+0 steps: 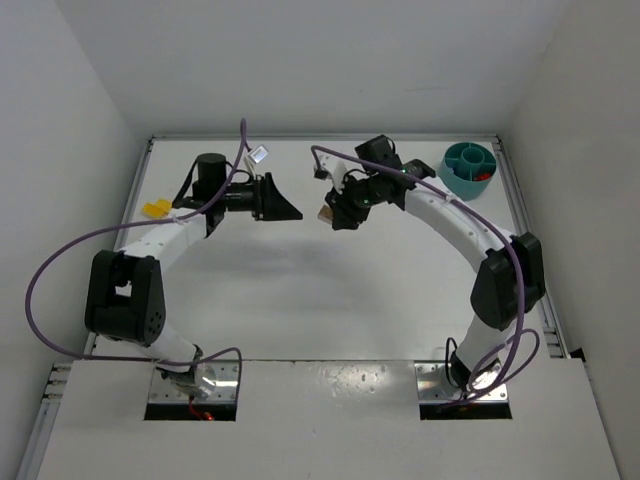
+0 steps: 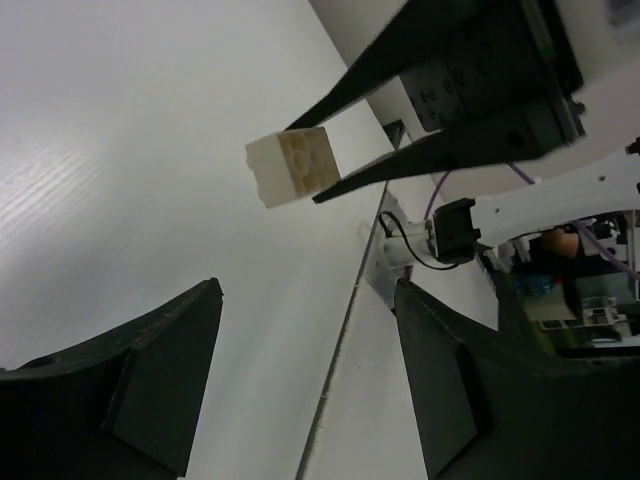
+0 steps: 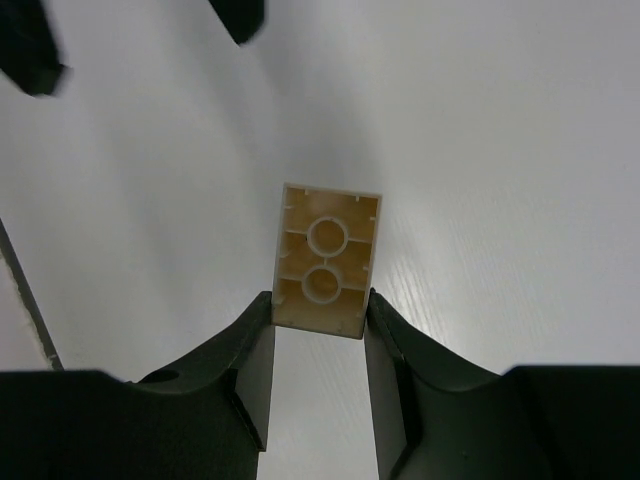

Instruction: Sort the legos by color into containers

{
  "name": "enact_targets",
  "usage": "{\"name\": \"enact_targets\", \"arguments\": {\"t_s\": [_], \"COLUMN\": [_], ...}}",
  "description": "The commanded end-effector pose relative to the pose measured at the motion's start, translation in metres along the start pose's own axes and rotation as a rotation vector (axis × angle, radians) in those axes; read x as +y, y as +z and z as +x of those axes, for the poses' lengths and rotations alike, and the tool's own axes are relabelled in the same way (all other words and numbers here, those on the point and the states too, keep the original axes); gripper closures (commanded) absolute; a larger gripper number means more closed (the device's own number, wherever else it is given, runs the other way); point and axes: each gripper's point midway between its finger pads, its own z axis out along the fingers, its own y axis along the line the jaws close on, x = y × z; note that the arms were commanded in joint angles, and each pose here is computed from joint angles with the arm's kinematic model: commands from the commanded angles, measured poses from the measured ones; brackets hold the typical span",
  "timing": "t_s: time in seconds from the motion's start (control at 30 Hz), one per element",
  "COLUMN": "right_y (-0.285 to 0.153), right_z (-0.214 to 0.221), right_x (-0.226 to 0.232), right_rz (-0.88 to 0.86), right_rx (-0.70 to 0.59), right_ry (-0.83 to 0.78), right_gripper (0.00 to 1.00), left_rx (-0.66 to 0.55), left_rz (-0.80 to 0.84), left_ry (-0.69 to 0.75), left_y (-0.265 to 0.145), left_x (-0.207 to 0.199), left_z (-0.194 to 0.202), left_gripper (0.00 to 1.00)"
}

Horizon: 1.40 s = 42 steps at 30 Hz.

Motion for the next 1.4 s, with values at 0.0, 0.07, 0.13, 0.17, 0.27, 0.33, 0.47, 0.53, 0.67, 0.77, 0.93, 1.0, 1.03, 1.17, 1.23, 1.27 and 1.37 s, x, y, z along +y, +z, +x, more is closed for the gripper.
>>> {"name": "enact_targets", "arguments": {"t_s": [0.0, 0.07, 0.13, 0.17, 0.27, 0.33, 0.47, 0.53, 0.67, 0.77, 0.93, 1.0, 1.03, 1.17, 1.23, 1.27, 1.37], "right_y": [-0.019, -0.015, -0.015, -0.011, -0.007, -0.006, 0.000, 0.001, 0.005, 0.007, 0.000, -0.013, -0.016, -0.023, -0.022, -0.024, -0.025], "right_z": [-0.041, -0.042, -0.054, -0.053, -0.059, -0.066, -0.065, -0.068, -0.068, -0.068, -0.078, -0.094, -0.091, -0.088, -0.081, -0.082, -0.081], "right_x": [0.015, 0.024, 0.037, 0.040, 0.049, 0.051, 0.058, 0.051, 0.038, 0.031, 0.027, 0.035, 0.032, 0.052, 0.055, 0.060, 0.060], "right_rz": [0.021, -0.007, -0.030, -0.041, -0.053, -0.057, -0.067, -0.030, 0.034, 0.072, 0.072, 0.005, -0.010, -0.196, -0.303, -0.361, -0.585], "right_rx": [-0.076, -0.071, -0.088, -0.081, -0.077, -0.087, -0.075, -0.078, -0.073, -0.071, -0.108, -0.164, -0.164, -0.209, -0.242, -0.245, -0.340], "right_ry": [-0.160, -0.168, -0.195, -0.198, -0.217, -0.230, -0.229, -0.223, -0.209, -0.193, -0.086, -0.017, 0.014, 0.215, 0.318, 0.436, 0.577], "right_gripper": [0.98, 0.98, 0.98, 0.98, 0.98, 0.98, 0.98, 0.98, 0.98, 0.98, 0.67, 0.51, 0.48, 0.45, 0.44, 0.44, 0.45], "left_rx": [0.010, 0.018, 0.015, 0.019, 0.014, 0.014, 0.019, 0.035, 0.051, 0.038, 0.016, 0.015, 0.010, -0.027, -0.044, -0.045, -0.048], "left_rz": [0.063, 0.059, 0.061, 0.059, 0.051, 0.051, 0.059, 0.083, 0.103, 0.116, 0.119, 0.109, 0.097, 0.058, 0.044, 0.044, 0.045], "left_ry": [-0.062, -0.090, -0.093, -0.102, -0.102, -0.102, -0.102, -0.102, -0.098, -0.089, -0.038, -0.027, -0.021, 0.006, 0.015, 0.018, 0.040], "left_y": [0.012, 0.016, 0.018, 0.019, 0.019, 0.019, 0.019, 0.018, 0.017, 0.012, 0.002, -0.005, -0.009, -0.031, -0.037, -0.038, -0.041], "left_x": [-0.014, -0.013, -0.011, -0.008, -0.007, -0.006, -0.008, -0.012, -0.013, -0.017, -0.023, -0.022, -0.019, -0.003, 0.002, -0.002, -0.009], "left_z": [-0.007, -0.004, -0.005, -0.004, -0.005, -0.005, -0.004, -0.001, 0.006, 0.005, 0.000, -0.001, -0.004, -0.015, -0.019, -0.019, -0.018], "left_gripper": [0.26, 0.28, 0.29, 0.31, 0.35, 0.40, 0.61, 0.78, 0.93, 1.00, 1.00, 1.00, 1.00, 1.00, 1.00, 1.00, 1.00]}}
